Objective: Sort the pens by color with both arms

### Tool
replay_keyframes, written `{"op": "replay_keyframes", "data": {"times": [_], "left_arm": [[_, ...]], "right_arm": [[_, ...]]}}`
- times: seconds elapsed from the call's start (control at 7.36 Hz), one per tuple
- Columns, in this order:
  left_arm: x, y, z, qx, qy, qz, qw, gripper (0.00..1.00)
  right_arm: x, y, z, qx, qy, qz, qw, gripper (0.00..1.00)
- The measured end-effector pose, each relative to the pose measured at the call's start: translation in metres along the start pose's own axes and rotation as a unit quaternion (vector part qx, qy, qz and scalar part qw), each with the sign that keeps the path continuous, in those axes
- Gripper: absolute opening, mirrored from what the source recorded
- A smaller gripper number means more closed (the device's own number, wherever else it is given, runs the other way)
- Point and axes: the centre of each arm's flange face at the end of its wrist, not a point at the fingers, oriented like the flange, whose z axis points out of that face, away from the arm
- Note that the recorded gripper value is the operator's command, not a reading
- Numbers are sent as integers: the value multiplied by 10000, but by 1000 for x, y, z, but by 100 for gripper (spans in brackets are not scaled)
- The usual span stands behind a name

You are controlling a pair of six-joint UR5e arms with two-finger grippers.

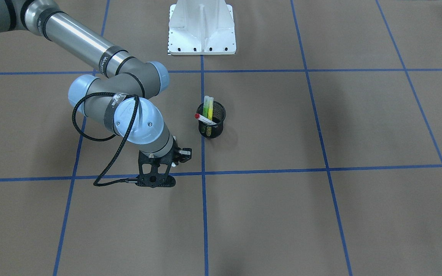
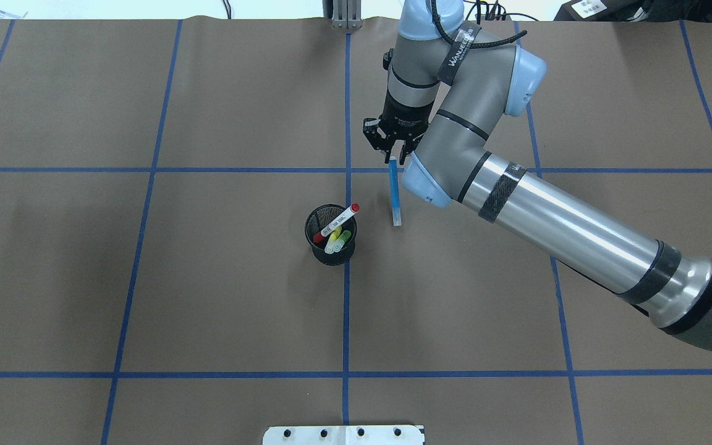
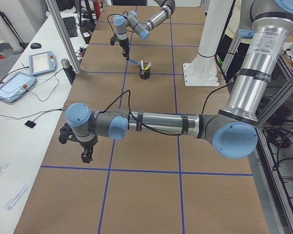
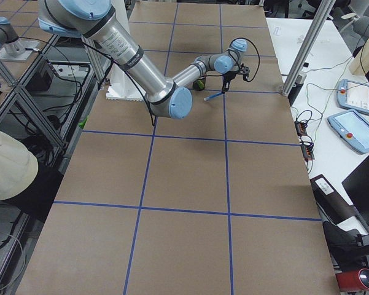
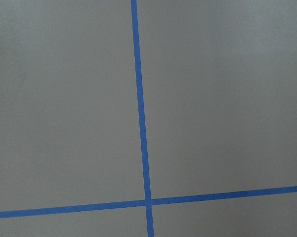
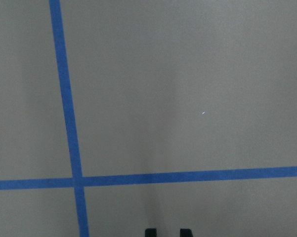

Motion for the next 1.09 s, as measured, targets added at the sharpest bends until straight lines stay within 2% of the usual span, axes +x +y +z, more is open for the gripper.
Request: {"op": "replay_keyframes", "data": {"times": [0.41,0.54,0.68,0.95,1.09], "left_arm": [[2,-1,-1,4,-5,-6,10000,99],[4,-3,-1,10,-4,-21,10000,99],[12,-6,-4,38,2,-92,10000,99],[66,-10,-19,122,63,-375,9992,100],[100,-9,-29,82,88,-500,9987,100]], "right_arm": [[1,-1,1,7,24,12,10000,80],[2,-1,2,5,31,17,10000,87],[2,-1,3,4,34,20,10000,98],[12,-2,2,19,32,23,10000,99],[39,-3,4,35,66,-14,10000,99]]}}
